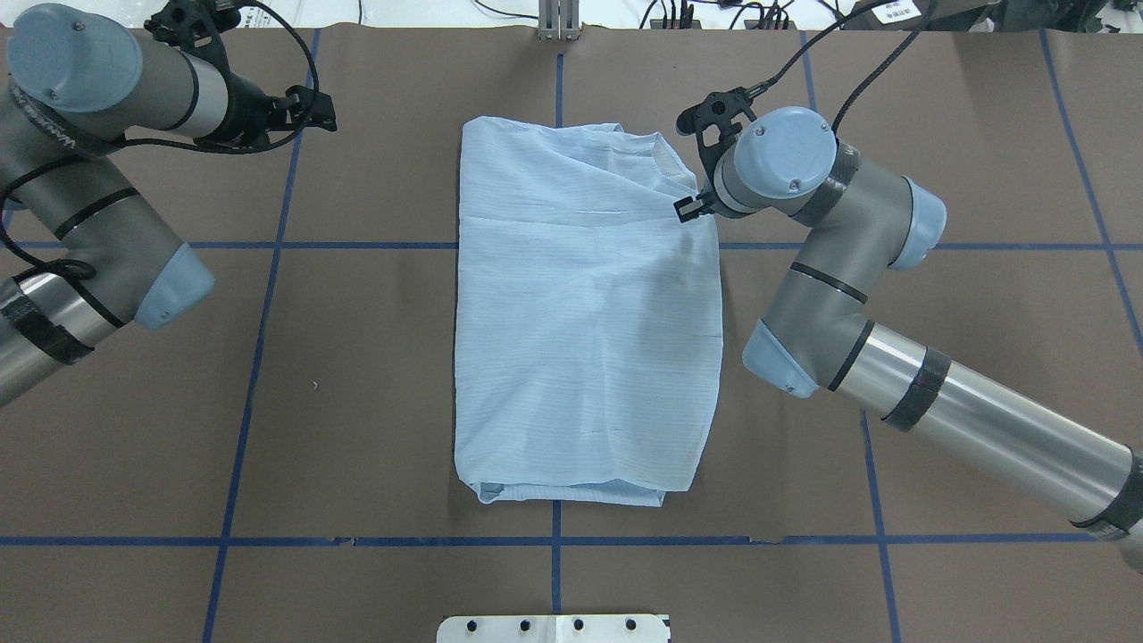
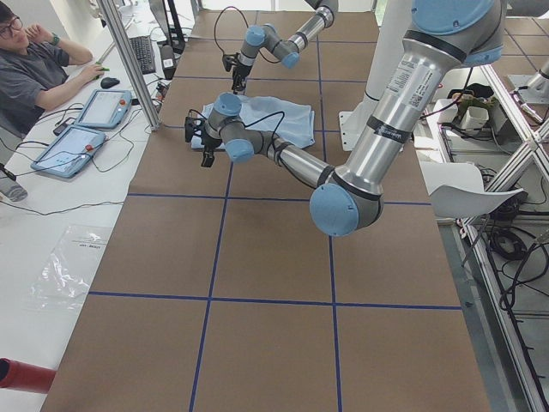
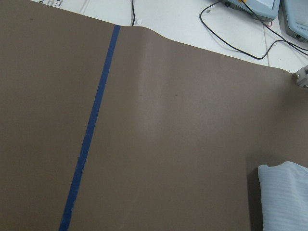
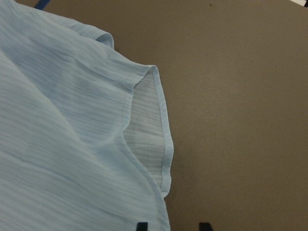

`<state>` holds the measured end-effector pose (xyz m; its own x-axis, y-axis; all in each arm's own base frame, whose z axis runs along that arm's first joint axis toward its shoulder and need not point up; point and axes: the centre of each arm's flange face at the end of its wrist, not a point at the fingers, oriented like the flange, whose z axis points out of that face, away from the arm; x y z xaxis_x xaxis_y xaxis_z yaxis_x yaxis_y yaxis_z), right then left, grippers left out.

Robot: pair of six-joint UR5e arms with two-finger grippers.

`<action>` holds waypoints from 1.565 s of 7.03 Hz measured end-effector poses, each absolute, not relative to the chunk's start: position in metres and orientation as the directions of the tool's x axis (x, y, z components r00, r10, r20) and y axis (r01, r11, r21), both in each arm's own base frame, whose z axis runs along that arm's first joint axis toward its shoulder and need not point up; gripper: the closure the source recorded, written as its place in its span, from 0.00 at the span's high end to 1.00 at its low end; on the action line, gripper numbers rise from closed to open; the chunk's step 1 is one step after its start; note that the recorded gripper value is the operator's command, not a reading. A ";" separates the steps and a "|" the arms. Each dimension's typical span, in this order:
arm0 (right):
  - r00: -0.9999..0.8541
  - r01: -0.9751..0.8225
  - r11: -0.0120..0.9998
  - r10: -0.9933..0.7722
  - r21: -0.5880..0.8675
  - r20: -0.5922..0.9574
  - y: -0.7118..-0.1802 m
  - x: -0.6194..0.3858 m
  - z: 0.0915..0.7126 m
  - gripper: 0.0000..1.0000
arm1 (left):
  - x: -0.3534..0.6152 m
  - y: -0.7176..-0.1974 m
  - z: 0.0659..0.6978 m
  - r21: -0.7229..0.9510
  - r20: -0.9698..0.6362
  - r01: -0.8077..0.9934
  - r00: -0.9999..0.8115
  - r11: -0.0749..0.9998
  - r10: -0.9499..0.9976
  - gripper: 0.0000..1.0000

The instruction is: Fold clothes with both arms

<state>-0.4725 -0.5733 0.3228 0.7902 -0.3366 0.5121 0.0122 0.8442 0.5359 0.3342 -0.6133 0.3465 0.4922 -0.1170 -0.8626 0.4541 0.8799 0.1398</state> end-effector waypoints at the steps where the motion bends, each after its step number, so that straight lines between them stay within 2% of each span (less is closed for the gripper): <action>1: 0.784 0.002 0.841 -0.338 0.541 0.521 -0.572 -0.470 0.315 1.00 | 0.334 -0.613 0.346 0.140 -0.863 0.454 0.492 0.880 -0.117 1.00; 4: 0.720 -0.017 0.856 -0.348 0.517 0.600 -0.559 -0.464 0.286 1.00 | 0.339 -0.586 0.323 0.081 -0.897 0.411 0.426 0.908 -0.113 1.00; 7: 0.595 -0.046 0.916 -0.295 0.398 0.748 -0.511 -0.441 0.266 1.00 | 0.416 -0.445 0.261 -0.194 -0.892 0.314 0.339 0.929 -0.300 0.99; 9: 0.566 -0.060 0.937 -0.251 0.344 0.785 -0.494 -0.441 0.262 1.00 | 0.490 -0.357 0.253 -0.302 -0.844 0.286 0.362 0.909 -0.395 0.99; 11: 0.562 -0.066 0.943 -0.234 0.325 0.793 -0.489 -0.445 0.263 1.00 | 0.538 -0.316 0.266 -0.354 -0.801 0.271 0.406 0.895 -0.439 0.94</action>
<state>-0.4447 -0.4895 0.2629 0.5624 -0.2339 0.7931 -0.0657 0.9435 0.3248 0.5383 -0.3160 0.2664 0.4056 -0.4394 -0.8015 0.2712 0.8952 -0.3536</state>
